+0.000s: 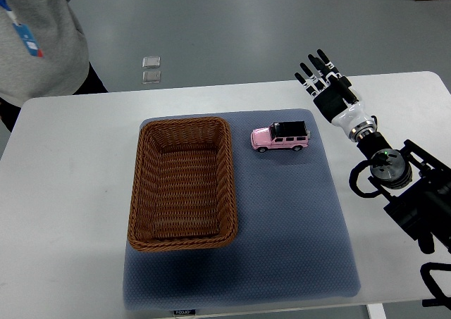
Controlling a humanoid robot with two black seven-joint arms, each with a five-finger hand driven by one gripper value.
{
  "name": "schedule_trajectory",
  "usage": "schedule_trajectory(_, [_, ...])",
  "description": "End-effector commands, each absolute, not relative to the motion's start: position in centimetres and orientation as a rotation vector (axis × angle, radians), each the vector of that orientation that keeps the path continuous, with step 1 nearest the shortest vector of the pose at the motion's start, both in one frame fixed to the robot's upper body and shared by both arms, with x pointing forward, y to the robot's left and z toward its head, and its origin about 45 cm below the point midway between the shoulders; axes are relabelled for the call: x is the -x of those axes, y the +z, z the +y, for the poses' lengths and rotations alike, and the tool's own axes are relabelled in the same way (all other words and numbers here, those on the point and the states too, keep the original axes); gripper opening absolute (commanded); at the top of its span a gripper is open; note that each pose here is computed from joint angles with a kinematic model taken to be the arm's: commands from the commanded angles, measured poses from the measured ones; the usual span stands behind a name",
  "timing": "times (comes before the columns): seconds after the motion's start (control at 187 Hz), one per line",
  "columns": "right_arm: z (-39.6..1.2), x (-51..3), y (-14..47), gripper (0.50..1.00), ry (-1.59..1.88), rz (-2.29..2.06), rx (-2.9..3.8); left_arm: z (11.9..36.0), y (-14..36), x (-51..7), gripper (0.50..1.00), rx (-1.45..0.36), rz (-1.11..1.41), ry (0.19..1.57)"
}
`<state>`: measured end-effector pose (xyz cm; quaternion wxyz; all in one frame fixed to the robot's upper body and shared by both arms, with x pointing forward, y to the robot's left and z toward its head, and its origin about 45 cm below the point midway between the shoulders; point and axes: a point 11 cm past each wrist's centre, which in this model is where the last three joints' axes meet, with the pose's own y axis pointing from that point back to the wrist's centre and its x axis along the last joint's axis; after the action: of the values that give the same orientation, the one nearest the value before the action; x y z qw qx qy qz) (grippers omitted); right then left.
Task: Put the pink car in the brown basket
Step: 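Move the right hand over the pink toy car, fingers pointing down, then close the right hand's fingers around the pink car's black roof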
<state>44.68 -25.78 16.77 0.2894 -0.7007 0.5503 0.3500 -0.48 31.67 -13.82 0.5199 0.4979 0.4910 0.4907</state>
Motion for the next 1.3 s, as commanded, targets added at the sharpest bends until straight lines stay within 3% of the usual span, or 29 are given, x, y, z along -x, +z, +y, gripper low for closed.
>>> schedule_trajectory(0.0, [-25.8,-44.7,16.7,0.913,0.936,1.475,1.867,31.6,-13.8,0.5,1.000,-1.193,1.177,1.174])
schedule_trajectory(0.289, [-24.5,-44.7,17.0,0.913,0.901,1.465,2.005,31.4,-13.8,0.5,1.000,-1.192,1.181,1.169])
schedule_trajectory(0.471, [-24.4,-45.6,19.6,0.913,0.632,1.474,2.467,31.6,-13.8,0.5,1.000,-1.194,1.180,1.173])
schedule_trajectory(0.594, [-23.5,-46.9,22.5,0.913,0.219,1.448,2.942,31.6,-13.8,0.6,1.000,-1.195,1.181,1.171])
schedule_trajectory(0.813, [-21.1,-47.5,26.6,0.913,-0.884,1.122,3.628,31.4,-13.8,0.5,1.000,-1.190,1.179,1.167])
schedule_trajectory(0.914, [-21.0,-47.6,26.3,0.913,-1.172,1.022,3.753,31.4,-13.8,0.5,1.000,-1.190,1.179,1.167])
schedule_trajectory(1.294, [-21.0,-47.0,22.7,0.913,-1.311,1.114,3.758,31.3,-13.8,0.5,1.000,-1.189,1.180,1.164])
